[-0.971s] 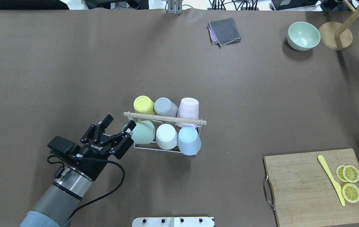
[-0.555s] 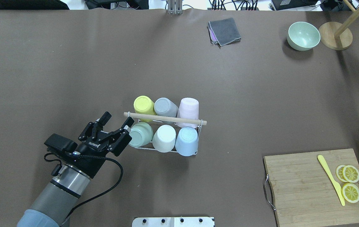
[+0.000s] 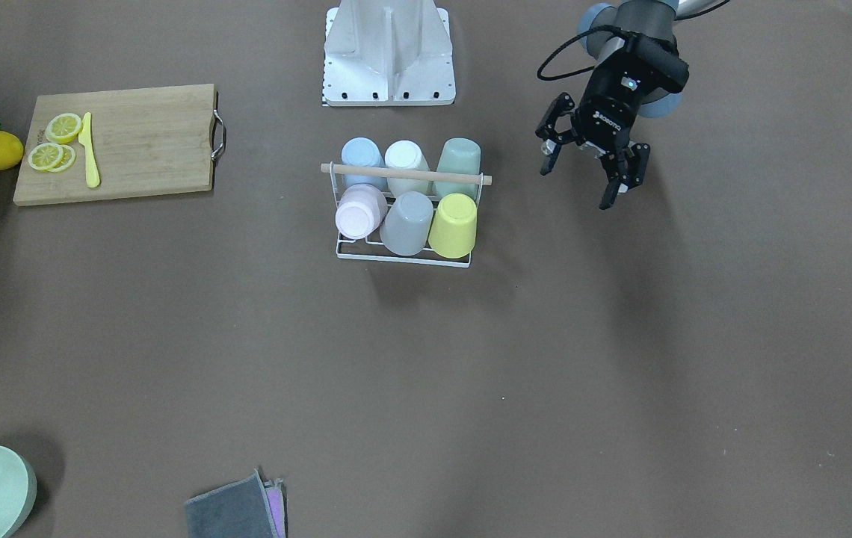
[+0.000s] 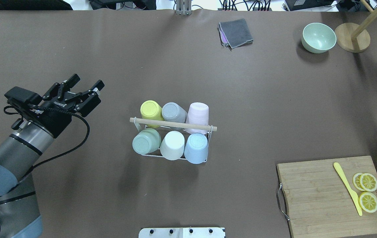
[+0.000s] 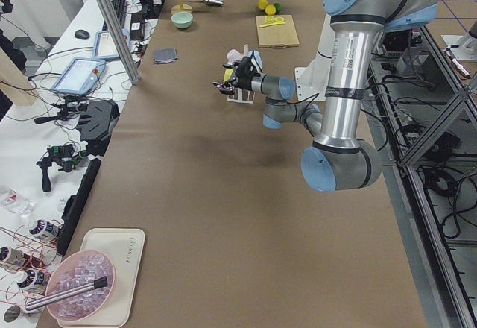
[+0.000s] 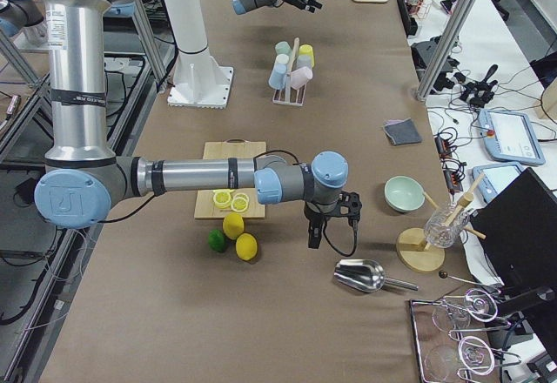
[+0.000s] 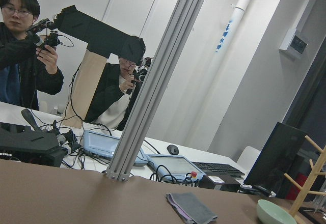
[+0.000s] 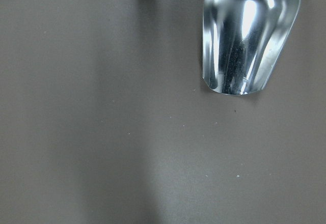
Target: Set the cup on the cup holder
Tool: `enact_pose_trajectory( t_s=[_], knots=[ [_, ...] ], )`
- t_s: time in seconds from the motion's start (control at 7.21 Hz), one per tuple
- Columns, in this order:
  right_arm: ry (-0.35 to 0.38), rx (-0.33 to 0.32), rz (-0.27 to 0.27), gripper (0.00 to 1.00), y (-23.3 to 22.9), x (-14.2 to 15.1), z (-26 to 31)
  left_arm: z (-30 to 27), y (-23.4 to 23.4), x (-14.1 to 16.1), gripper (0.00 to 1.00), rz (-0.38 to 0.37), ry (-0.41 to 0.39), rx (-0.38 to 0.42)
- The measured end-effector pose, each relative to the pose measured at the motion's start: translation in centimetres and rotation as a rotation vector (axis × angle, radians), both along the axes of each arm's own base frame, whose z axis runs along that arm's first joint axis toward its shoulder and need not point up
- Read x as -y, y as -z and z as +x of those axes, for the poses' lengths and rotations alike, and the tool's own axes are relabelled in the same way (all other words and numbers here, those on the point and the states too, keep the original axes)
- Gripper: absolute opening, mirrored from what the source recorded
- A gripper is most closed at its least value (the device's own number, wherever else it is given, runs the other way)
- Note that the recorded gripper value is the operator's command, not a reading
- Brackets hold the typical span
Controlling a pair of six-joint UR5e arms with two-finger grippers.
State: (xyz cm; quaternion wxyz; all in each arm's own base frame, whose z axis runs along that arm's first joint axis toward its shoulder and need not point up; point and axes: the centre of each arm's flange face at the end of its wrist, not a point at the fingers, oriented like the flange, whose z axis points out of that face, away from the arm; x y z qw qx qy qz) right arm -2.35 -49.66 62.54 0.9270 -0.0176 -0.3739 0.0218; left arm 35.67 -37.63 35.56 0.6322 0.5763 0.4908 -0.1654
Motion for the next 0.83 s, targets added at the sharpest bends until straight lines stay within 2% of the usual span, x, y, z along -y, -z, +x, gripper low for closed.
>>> enact_pose_trajectory(
  t_s=[0.14,0.42,0.83],
  knots=[
    [-0.001,0.0,0.01,0.99,0.5,0.1,0.0,-1.3,-3.2,1.9,0.98,-0.037,-0.014,0.09],
    [-0.005,-0.014,0.048,0.99,2.1,0.2,0.2,-3.4,-9.1,5.9,0.98,-0.117,-0.091,0.227],
    [-0.007,-0.022,0.077,0.99,3.5,1.0,0.1,-7.5,-16.0,11.6,0.98,-0.351,-0.215,0.434]
  ],
)
